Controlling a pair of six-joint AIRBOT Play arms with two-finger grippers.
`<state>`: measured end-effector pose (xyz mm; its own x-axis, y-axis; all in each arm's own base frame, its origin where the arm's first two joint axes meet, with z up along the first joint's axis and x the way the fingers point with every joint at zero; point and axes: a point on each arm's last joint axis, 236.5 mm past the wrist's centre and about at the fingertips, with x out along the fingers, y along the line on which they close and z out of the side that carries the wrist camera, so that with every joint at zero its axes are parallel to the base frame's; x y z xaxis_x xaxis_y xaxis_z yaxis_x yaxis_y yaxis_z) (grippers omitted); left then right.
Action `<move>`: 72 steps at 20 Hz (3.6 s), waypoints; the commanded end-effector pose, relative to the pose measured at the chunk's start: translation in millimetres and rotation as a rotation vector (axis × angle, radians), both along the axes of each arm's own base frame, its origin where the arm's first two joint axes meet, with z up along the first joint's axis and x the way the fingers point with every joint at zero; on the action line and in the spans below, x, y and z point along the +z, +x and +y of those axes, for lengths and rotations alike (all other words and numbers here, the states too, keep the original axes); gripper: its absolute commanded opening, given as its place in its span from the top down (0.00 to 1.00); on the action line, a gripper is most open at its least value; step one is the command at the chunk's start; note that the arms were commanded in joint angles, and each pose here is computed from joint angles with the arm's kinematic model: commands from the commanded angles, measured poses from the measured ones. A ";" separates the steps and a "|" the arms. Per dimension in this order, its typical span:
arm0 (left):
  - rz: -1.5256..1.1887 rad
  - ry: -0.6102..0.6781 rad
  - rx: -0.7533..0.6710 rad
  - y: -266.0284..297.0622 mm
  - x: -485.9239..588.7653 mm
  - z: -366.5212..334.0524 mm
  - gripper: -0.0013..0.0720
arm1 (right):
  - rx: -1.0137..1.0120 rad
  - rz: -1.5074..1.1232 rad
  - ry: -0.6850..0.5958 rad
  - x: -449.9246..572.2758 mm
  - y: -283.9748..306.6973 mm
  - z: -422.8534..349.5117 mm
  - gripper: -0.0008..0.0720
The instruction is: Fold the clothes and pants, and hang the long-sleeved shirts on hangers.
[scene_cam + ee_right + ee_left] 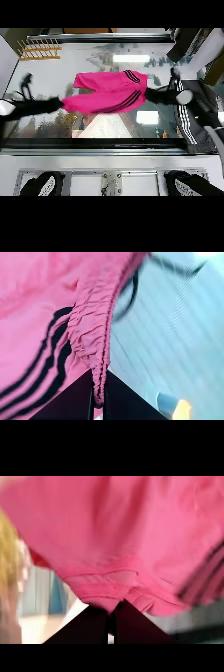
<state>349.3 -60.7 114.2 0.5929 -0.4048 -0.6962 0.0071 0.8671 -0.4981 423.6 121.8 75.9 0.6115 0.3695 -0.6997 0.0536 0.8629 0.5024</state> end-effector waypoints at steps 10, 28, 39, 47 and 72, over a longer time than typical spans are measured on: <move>-1.170 0.167 0.099 -186.4 430.2 -17.7 0.97 | 0.062 -0.653 -0.036 334.5 -180.4 -24.5 0.95; -0.107 -0.159 -0.042 183.3 74.4 3.4 0.97 | 0.096 0.313 -0.054 -0.2 22.8 -5.6 0.95; -0.114 -0.009 -0.048 170.0 76.8 9.5 0.98 | 0.066 0.133 -0.195 29.3 66.9 -37.9 0.95; 0.153 0.093 -0.045 54.0 -71.5 -11.7 0.98 | 0.159 0.370 -0.329 -49.3 -8.8 -37.2 0.95; 0.102 0.070 -0.048 -29.6 -62.1 -28.2 0.46 | 0.126 0.335 -0.121 -52.4 -50.0 -95.6 0.03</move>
<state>329.8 -84.8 23.8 0.4563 -0.3670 -0.8106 -0.0169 0.9073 -0.4202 366.6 39.9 6.8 0.2333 0.2134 -0.9487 0.0773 0.9685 0.2368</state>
